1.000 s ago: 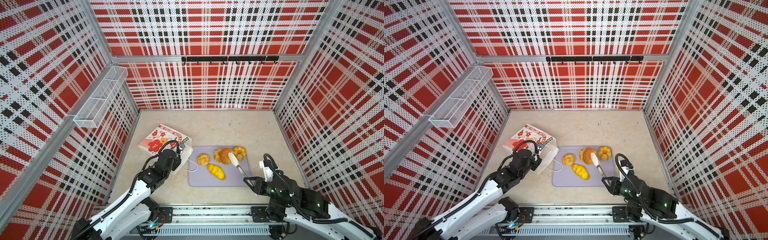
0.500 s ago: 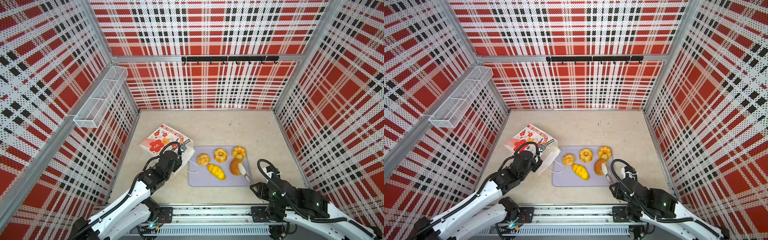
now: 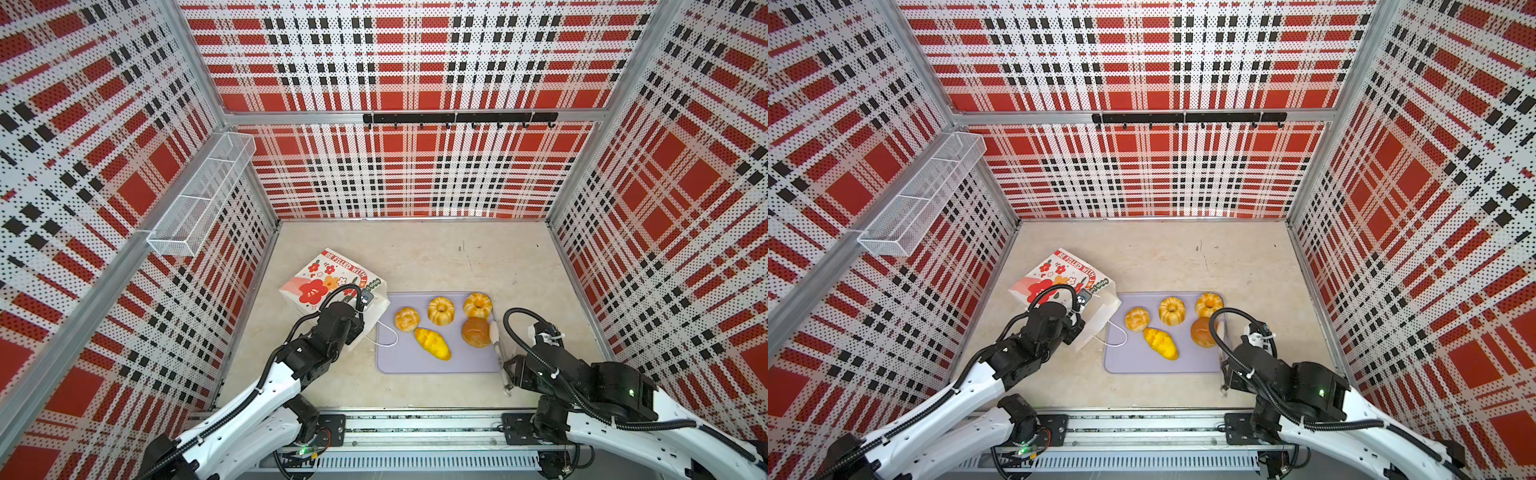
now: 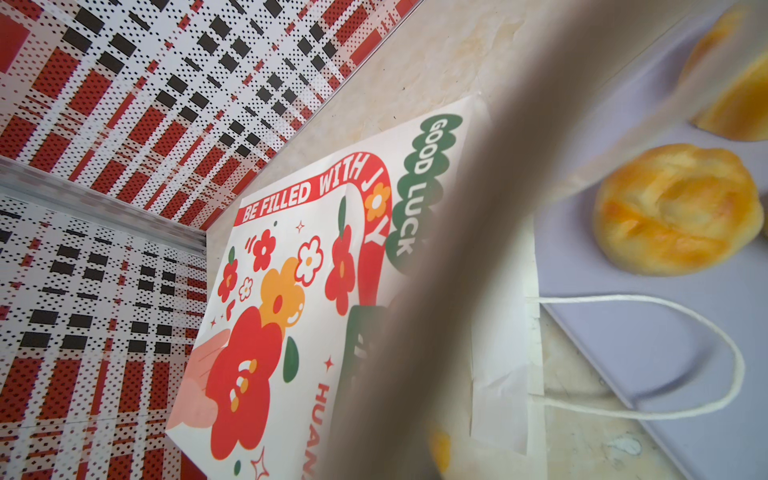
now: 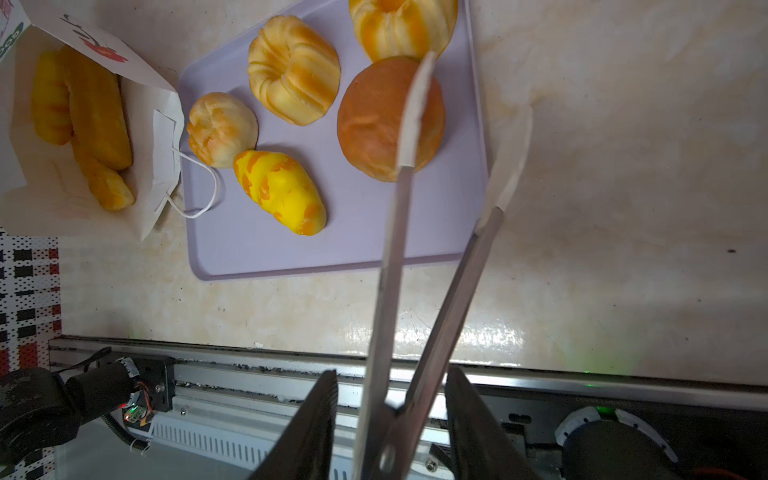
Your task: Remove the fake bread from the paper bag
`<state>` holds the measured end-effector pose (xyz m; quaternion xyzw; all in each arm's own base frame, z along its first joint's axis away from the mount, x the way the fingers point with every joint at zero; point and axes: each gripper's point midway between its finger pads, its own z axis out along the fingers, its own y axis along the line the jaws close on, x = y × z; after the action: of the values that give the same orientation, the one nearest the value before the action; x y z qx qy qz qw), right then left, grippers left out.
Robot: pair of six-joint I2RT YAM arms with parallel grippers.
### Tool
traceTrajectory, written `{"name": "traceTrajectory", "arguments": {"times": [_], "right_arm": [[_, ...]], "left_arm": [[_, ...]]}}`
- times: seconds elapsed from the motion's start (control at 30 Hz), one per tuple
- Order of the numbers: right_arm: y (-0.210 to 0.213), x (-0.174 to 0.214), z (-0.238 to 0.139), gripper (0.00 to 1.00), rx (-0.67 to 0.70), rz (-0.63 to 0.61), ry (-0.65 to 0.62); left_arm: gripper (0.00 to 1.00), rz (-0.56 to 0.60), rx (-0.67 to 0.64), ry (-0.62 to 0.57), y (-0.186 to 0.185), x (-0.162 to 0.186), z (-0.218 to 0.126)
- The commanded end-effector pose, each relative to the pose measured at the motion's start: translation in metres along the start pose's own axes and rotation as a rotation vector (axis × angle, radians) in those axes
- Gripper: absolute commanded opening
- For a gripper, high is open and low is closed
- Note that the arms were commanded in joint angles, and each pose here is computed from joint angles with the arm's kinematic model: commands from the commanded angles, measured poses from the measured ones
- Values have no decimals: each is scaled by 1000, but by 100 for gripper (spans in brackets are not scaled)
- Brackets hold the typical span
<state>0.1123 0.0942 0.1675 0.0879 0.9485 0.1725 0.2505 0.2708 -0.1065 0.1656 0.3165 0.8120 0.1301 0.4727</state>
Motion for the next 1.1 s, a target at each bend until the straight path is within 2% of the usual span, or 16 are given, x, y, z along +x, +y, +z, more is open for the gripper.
{"name": "traceTrajectory", "arguments": {"times": [0.0, 0.27, 0.3, 0.33, 0.5, 0.7, 0.87, 1.07], "right_arm": [[3, -16, -8, 46, 27, -26, -56], [21, -19, -1, 46, 34, -105, -42], [22, -17, 3, 48, 31, -103, -33], [23, -13, 7, 55, 24, -102, -16], [26, 16, 40, 74, -13, -38, 73], [24, 39, 84, 71, 47, -41, 138], [24, 41, 106, 67, 116, -93, 159], [5, 37, 123, 60, 206, -95, 156]], "left_arm": [[0, 0, -20, -11, 3, -1, -2], [0, -19, -24, -14, 6, -1, -2], [0, -20, -24, -13, 6, -1, -2], [0, -20, -24, -14, 6, -1, -3], [0, -22, -20, -20, 5, -1, -3], [0, -25, -10, -21, 3, 0, -3], [0, -28, -13, -26, 4, 0, -4], [0, -27, -13, -25, 3, 1, -4]]}}
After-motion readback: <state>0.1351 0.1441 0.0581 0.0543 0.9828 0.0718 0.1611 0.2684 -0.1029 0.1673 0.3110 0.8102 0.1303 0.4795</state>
